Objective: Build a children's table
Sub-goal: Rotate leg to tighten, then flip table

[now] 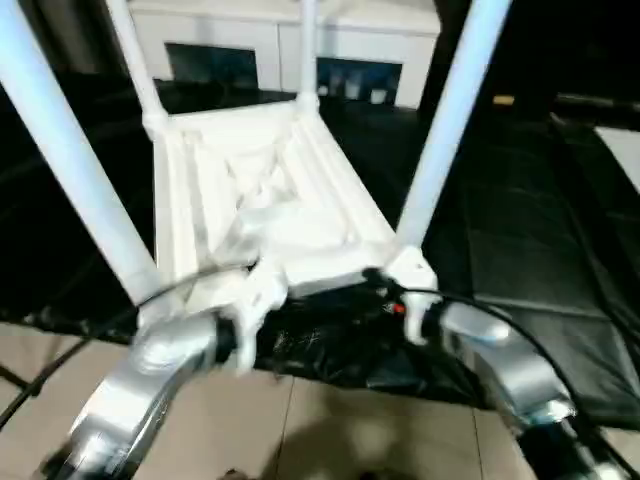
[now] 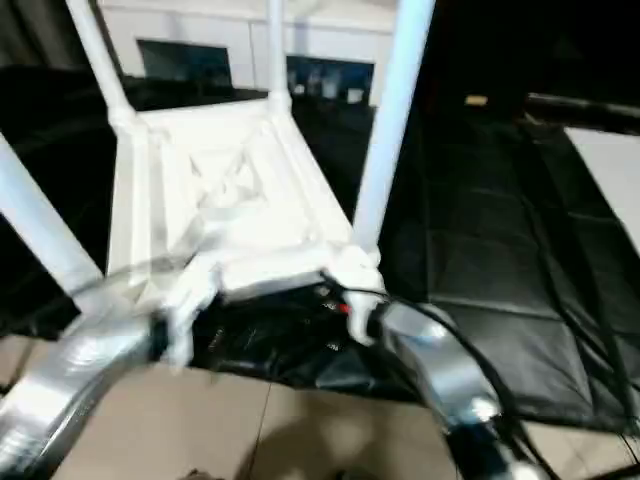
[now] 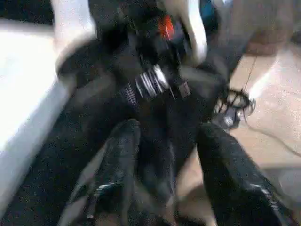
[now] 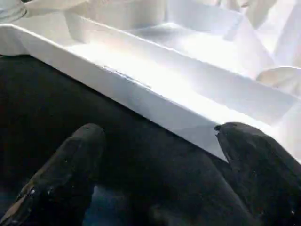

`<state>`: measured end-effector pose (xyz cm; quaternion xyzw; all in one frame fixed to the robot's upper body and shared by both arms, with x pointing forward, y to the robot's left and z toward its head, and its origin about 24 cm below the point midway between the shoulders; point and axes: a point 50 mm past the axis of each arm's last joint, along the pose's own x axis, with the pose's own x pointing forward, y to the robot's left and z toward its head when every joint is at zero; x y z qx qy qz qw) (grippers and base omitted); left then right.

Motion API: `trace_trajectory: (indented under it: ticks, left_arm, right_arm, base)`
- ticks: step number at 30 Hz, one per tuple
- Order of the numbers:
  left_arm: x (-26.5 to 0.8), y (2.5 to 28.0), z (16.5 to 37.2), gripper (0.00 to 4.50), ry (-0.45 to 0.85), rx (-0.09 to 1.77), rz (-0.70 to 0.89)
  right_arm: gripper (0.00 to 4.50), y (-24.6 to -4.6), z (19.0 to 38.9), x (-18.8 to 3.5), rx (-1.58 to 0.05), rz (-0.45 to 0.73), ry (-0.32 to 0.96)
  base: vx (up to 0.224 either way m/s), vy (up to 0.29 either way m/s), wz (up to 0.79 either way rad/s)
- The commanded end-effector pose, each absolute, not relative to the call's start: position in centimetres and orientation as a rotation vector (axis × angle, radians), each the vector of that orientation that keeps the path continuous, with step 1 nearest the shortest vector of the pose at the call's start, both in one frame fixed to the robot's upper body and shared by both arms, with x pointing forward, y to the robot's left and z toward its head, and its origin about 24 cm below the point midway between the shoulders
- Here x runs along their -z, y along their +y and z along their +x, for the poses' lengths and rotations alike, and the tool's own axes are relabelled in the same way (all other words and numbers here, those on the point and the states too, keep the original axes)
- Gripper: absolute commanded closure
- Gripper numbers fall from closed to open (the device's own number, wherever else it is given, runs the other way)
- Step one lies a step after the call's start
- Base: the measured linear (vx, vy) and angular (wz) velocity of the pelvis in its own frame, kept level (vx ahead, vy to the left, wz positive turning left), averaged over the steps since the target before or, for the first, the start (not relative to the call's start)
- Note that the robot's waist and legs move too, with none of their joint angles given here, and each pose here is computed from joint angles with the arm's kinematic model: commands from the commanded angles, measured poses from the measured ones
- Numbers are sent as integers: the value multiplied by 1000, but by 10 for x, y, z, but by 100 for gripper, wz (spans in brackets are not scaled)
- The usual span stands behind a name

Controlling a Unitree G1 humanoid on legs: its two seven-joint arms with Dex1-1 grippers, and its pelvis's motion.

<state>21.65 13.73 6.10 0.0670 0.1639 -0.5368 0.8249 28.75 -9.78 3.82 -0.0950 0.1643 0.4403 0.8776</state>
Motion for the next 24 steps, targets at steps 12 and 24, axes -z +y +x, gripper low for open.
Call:
trace_trajectory:
  ticks: [12,24]
  left_arm:
    - [-61,167,200,103,435,1024,202]
    - [-75,189,211,45,212,824,114]
  right_arm:
    - [28,-158,369,-50,-220,-165,274]
    - [28,-189,372,-59,-82,-117,144]
  base:
    - [0,0,0]
    - [0,0,0]
